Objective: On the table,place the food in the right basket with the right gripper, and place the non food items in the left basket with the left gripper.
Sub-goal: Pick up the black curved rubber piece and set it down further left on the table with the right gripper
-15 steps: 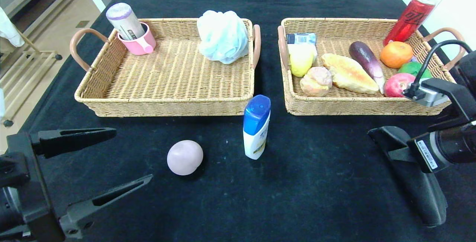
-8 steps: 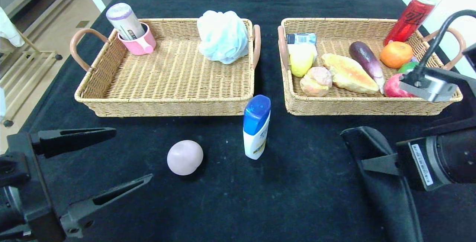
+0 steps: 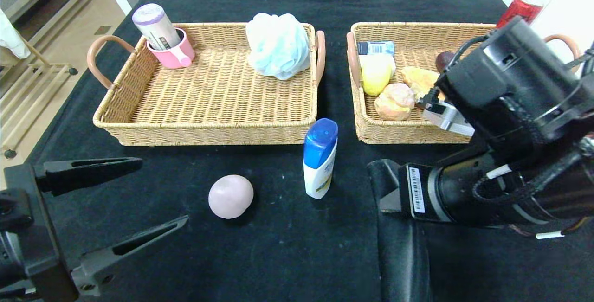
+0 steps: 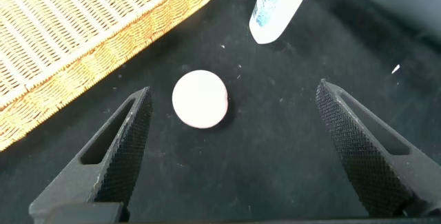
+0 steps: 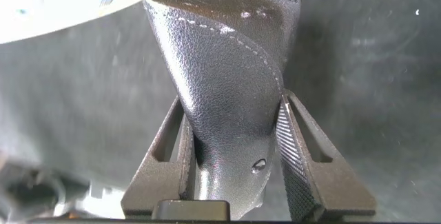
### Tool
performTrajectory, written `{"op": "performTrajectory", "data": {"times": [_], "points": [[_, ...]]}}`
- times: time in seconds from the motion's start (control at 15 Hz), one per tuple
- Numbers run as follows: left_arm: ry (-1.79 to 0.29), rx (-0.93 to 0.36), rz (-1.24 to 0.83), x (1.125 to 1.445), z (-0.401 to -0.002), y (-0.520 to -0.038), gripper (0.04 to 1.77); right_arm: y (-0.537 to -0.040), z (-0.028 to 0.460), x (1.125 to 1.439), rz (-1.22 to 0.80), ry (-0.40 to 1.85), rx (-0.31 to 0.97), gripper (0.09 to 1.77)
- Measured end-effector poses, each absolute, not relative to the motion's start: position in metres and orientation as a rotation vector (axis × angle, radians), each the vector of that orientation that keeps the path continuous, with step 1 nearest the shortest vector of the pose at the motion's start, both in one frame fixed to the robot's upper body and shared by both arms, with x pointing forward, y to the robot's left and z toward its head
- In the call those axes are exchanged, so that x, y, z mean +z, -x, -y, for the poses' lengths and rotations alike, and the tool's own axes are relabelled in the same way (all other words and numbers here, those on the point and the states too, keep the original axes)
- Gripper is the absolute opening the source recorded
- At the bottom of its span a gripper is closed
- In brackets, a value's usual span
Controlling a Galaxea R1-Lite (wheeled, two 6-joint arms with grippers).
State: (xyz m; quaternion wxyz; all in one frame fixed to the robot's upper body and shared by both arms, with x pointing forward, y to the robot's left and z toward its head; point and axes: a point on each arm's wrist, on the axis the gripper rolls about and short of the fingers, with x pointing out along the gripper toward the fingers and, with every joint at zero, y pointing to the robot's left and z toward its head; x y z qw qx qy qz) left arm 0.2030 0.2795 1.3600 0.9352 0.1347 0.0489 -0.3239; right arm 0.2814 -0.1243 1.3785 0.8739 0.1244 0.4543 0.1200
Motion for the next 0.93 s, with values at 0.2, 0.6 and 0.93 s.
{"op": "performTrajectory", "data": {"times": [0.2, 0.6, 0.93], "points": [[-0.276, -0.662, -0.099, 1.360, -0.279, -0.203, 1.72, -0.289, 0.108, 1.374, -0.921, -0.291, 0.184, 0.77], [-0.276, -0.663, -0.099, 1.360, -0.280, -0.203, 1.72, -0.302, 0.088, 1.368, -0.880, -0.272, 0.129, 0.76], [-0.276, -0.663, -0.098, 1.360, -0.280, -0.203, 1.72, -0.307, 0.082, 1.363, -0.895, -0.261, 0.117, 0.76]]}}
